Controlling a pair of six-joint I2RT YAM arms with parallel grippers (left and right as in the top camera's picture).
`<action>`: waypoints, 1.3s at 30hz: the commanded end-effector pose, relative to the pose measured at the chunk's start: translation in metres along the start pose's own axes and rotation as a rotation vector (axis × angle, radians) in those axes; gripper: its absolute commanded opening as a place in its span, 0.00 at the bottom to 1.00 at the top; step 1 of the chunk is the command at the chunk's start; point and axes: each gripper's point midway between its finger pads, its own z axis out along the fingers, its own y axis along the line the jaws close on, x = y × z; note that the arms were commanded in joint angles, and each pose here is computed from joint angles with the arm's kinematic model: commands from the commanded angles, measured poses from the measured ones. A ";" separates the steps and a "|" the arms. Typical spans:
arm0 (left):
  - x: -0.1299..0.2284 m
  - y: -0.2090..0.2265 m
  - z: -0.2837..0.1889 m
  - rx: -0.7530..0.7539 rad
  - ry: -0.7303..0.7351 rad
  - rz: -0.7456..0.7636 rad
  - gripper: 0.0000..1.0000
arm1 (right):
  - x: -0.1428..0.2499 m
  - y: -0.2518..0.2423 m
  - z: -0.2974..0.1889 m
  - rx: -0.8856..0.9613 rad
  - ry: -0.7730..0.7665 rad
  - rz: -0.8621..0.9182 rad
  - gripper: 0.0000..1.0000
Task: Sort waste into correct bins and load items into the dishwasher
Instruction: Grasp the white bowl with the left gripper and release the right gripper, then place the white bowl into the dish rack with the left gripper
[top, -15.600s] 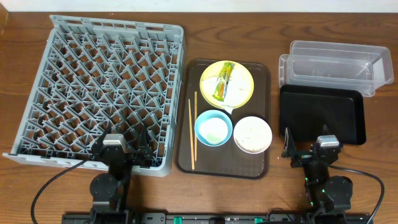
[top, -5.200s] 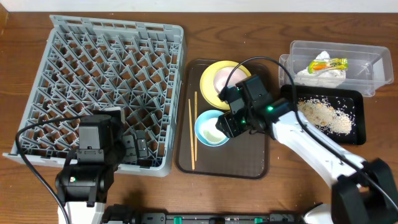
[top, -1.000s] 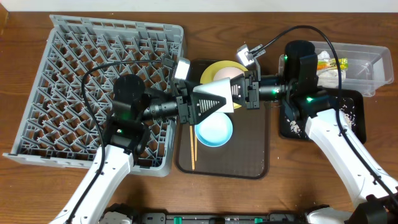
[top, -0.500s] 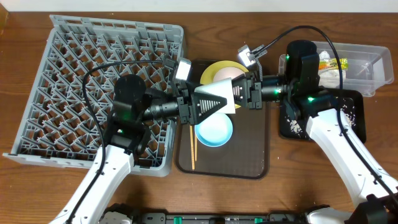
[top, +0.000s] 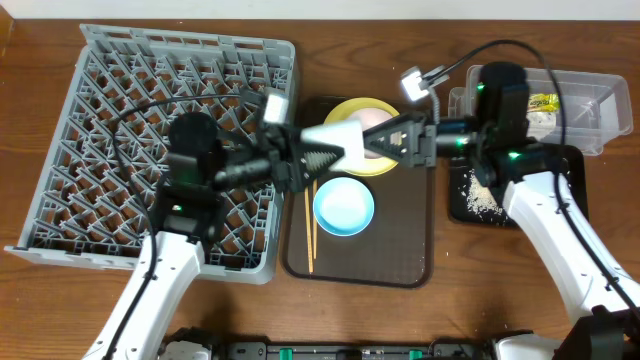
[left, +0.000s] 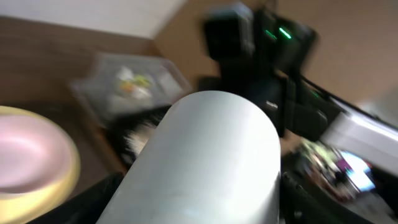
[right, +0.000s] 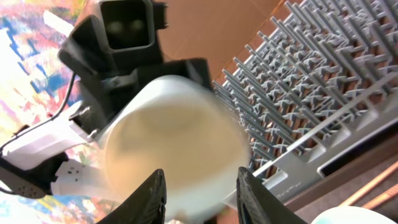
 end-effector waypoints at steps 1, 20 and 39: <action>-0.018 0.019 -0.014 -0.081 -0.071 0.022 0.37 | -0.002 0.008 -0.006 -0.028 0.003 -0.015 0.37; -0.013 0.111 -0.101 -0.658 -0.131 -0.017 0.27 | 0.014 -0.067 -0.032 0.353 -0.047 0.090 0.28; 0.112 0.184 -0.252 -1.468 0.190 -0.598 0.28 | 0.055 -0.107 -0.108 0.994 0.181 0.176 0.25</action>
